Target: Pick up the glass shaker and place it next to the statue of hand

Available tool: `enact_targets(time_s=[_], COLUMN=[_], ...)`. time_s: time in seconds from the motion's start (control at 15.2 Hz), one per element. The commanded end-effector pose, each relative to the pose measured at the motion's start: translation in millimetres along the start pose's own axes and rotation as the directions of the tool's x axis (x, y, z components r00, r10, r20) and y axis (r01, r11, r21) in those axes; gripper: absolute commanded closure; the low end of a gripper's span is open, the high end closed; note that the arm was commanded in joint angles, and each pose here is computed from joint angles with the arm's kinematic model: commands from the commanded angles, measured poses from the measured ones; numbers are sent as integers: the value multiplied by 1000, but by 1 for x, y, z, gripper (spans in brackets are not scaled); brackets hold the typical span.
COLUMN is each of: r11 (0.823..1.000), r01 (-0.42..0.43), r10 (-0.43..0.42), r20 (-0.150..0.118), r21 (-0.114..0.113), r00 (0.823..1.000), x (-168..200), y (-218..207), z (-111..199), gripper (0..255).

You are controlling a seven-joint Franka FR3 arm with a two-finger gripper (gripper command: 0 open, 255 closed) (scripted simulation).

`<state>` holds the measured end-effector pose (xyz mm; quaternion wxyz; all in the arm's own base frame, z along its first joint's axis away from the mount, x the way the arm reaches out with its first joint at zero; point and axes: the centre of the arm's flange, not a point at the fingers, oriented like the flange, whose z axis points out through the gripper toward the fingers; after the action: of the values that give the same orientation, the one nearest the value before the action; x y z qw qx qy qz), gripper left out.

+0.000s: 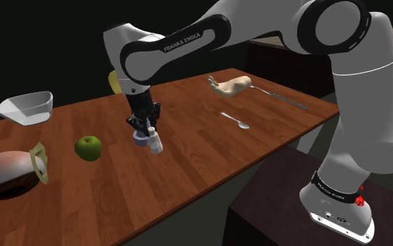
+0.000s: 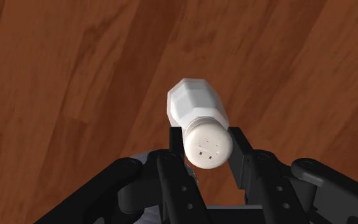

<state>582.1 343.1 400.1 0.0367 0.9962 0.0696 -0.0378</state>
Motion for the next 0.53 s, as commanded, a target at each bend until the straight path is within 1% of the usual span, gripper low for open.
enact_targets(time_s=[0.0, 0.46], r11=[1000, 1000], r01=[0, 0], r10=[0, 0], r20=[0, 0], r21=[0, 0], r00=[1000, 1000], x=[-2, -5], y=[1, 3], z=[-11, -48], gripper=[255, 255])
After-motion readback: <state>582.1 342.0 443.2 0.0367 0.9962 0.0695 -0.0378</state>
